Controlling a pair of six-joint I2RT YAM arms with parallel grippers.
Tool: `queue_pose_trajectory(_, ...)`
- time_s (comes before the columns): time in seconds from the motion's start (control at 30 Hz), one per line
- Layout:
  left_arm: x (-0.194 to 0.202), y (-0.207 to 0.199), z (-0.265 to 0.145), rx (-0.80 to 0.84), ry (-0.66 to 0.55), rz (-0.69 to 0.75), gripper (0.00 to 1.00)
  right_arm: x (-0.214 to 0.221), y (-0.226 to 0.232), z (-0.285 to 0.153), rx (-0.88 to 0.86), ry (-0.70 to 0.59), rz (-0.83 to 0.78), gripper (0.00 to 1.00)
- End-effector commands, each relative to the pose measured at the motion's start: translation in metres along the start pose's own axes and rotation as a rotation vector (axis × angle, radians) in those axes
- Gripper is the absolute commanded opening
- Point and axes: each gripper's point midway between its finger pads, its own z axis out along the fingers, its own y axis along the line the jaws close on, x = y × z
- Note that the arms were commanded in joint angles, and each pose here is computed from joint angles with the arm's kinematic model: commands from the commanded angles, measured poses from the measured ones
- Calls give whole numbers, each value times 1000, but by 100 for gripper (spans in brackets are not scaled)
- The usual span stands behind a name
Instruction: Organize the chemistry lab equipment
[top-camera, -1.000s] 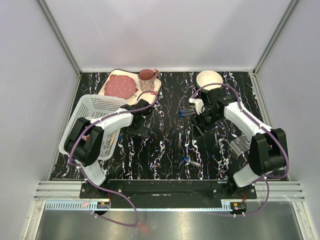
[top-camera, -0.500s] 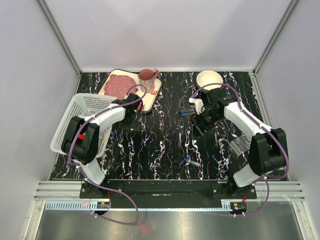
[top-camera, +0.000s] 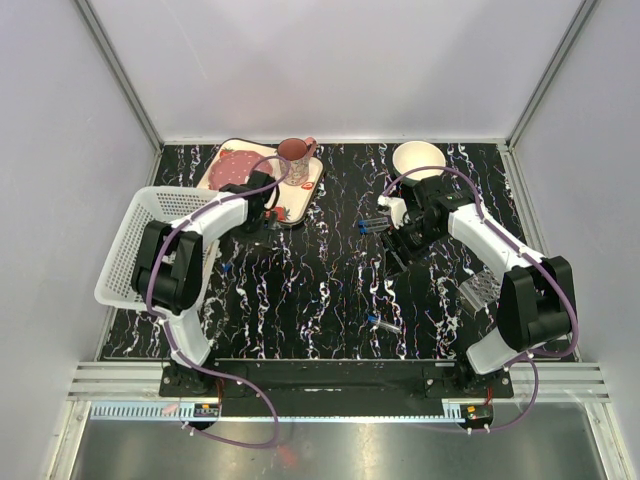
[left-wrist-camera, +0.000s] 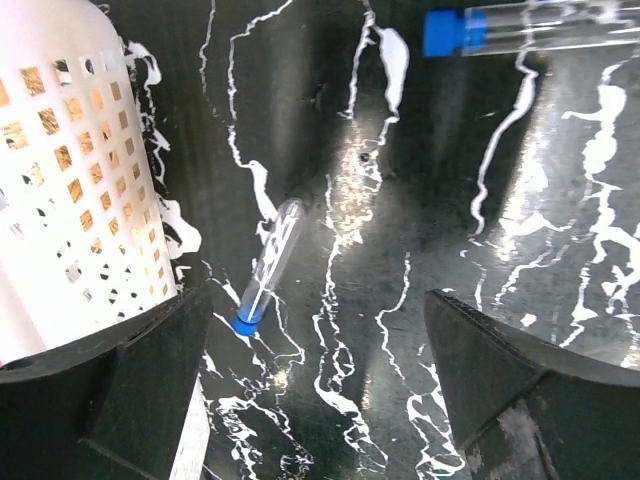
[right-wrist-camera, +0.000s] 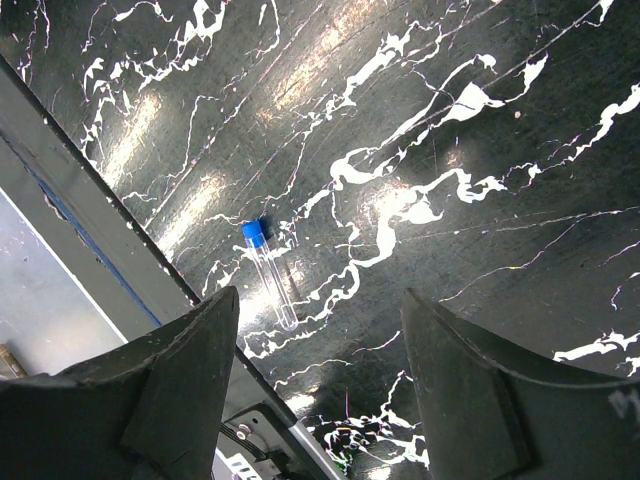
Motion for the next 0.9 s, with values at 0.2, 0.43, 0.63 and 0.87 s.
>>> queue_pose_trajectory(0.2, -8, 18, 11, -15, 38, 5, 88, -10, 7, -7, -25, -49, -33, 72)
queue_pose_trajectory(0.43, -2, 12, 25, 50, 95, -6, 72, -9, 7, -9, -20, -52, -42, 72)
queue_pose_trajectory(0.63, 7, 0, 28, 153, 142, -32, 56, -10, 8, -11, -18, -60, -44, 72)
queue_pose_trajectory(0.87, 28, -22, 26, 284, 210, -52, 33, -10, 9, -15, -15, -74, -46, 72)
